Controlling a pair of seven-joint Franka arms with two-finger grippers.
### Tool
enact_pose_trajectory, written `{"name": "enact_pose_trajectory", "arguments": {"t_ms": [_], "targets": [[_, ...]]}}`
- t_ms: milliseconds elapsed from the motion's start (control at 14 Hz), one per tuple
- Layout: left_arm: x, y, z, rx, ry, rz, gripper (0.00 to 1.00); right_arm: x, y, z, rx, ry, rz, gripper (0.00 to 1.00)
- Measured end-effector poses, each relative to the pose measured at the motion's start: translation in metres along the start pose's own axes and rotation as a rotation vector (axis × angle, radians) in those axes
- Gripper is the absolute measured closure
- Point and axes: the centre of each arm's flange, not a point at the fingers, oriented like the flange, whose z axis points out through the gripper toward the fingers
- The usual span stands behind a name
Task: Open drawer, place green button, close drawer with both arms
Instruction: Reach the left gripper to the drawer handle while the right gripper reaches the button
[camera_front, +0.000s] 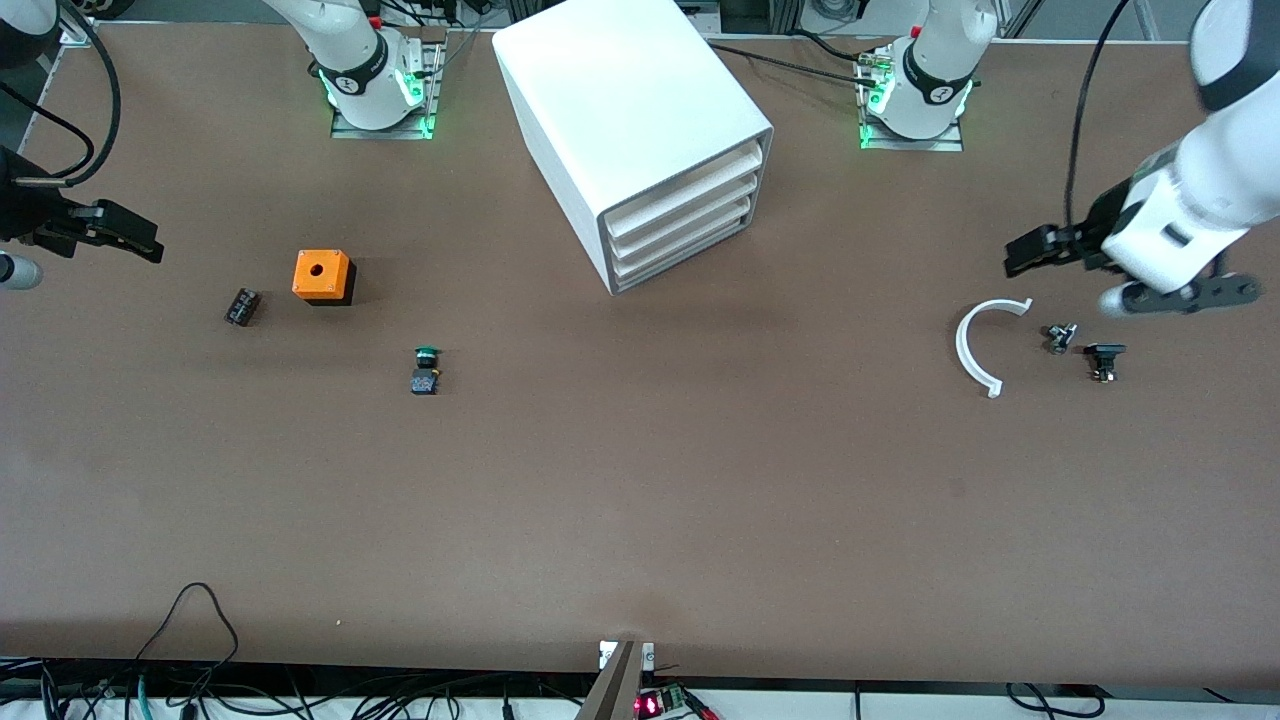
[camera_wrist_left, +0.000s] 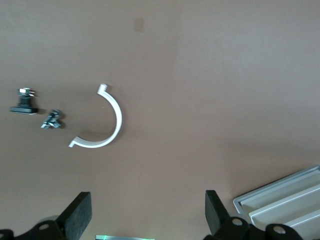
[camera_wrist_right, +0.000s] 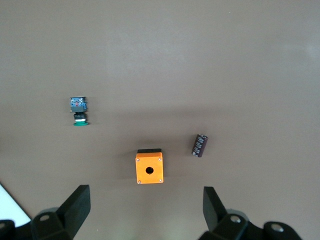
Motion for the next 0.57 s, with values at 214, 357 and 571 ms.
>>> {"name": "enact_pose_trajectory", "arguments": {"t_ms": [214, 357, 571], "targets": [[0.024, 0.017, 0.057, -0.119, -0.121, 0.122, 0.00, 0.001, -0.002, 0.001, 0.007, -0.003, -0.002, 0.00], [0.039, 0.025, 0.108, -0.250, -0.206, 0.150, 0.00, 0.004, -0.005, 0.008, 0.006, -0.016, -0.007, 0.00], [0.048, 0.042, 0.182, -0.467, -0.332, 0.098, 0.00, 0.009, -0.005, 0.018, 0.006, -0.035, -0.006, 0.00]]}}
